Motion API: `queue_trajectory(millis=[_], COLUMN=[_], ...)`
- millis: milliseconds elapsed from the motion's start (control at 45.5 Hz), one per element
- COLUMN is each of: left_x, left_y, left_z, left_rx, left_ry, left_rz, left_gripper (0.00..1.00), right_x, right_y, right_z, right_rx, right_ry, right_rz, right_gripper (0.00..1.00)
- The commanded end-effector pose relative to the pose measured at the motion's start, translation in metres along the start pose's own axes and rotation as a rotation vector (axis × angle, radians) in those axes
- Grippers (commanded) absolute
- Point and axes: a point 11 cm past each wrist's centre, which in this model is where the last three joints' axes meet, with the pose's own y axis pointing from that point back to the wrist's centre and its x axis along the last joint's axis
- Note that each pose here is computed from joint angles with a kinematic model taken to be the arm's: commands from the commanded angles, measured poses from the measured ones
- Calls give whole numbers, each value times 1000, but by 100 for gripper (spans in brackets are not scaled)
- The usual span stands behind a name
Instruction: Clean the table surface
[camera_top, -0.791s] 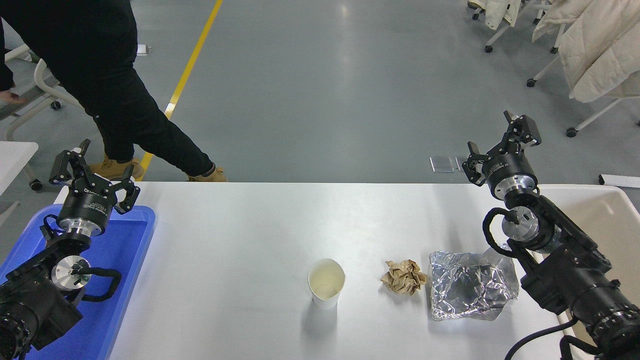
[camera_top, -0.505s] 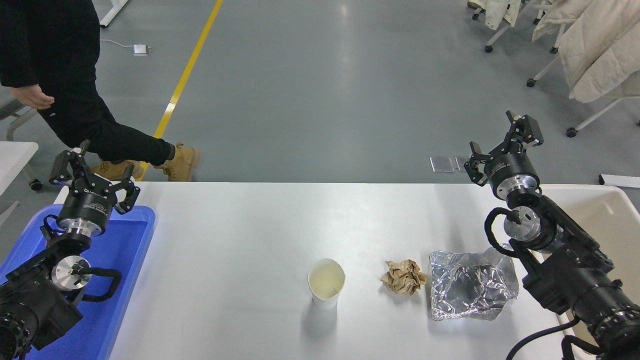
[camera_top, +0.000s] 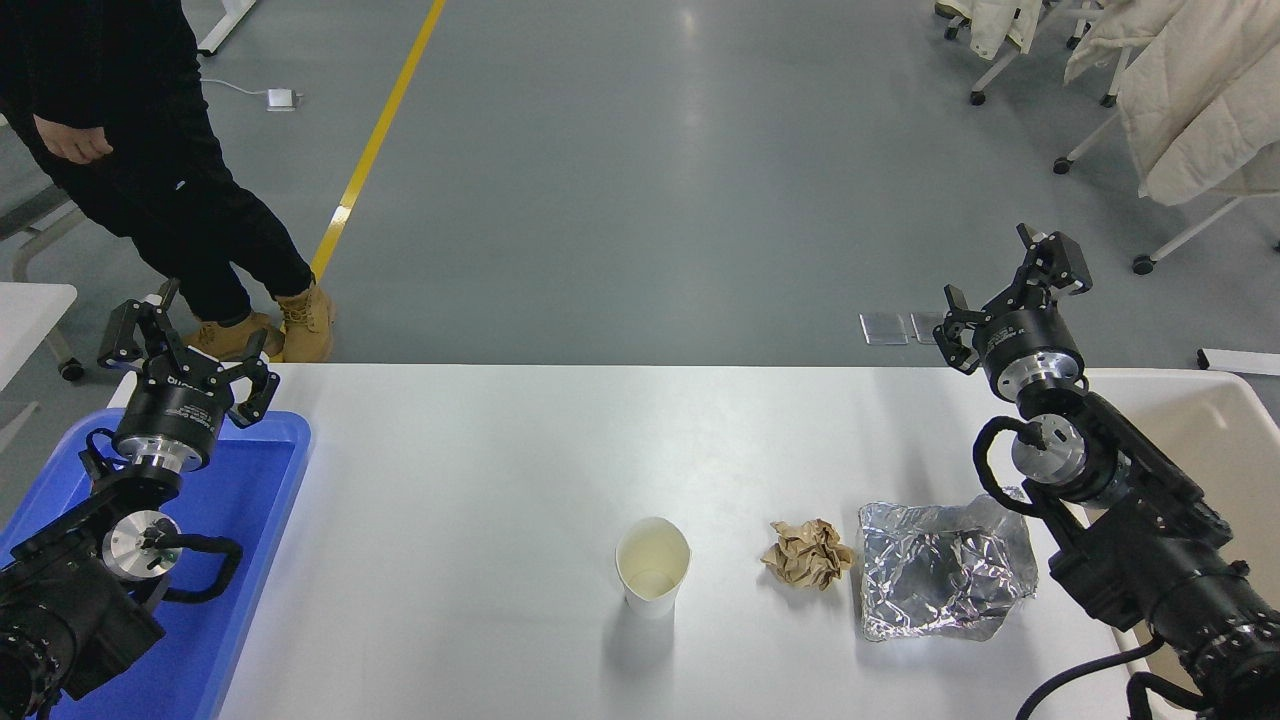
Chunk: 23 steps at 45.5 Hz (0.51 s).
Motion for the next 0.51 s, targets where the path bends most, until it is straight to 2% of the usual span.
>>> queue_trajectory(millis=[0, 484], left_x=[0, 0], left_y=[0, 0], left_z=[0, 0], left_rx=[0, 0], left_ry=[0, 0], left_rz=[0, 0], left_gripper=[100, 100], right_x=[-6, 10], right_y=[-2, 1], right_z=[-2, -3], right_rx=[4, -17], right_ry=[-1, 98], right_rz=[-12, -7], right_gripper=[100, 100])
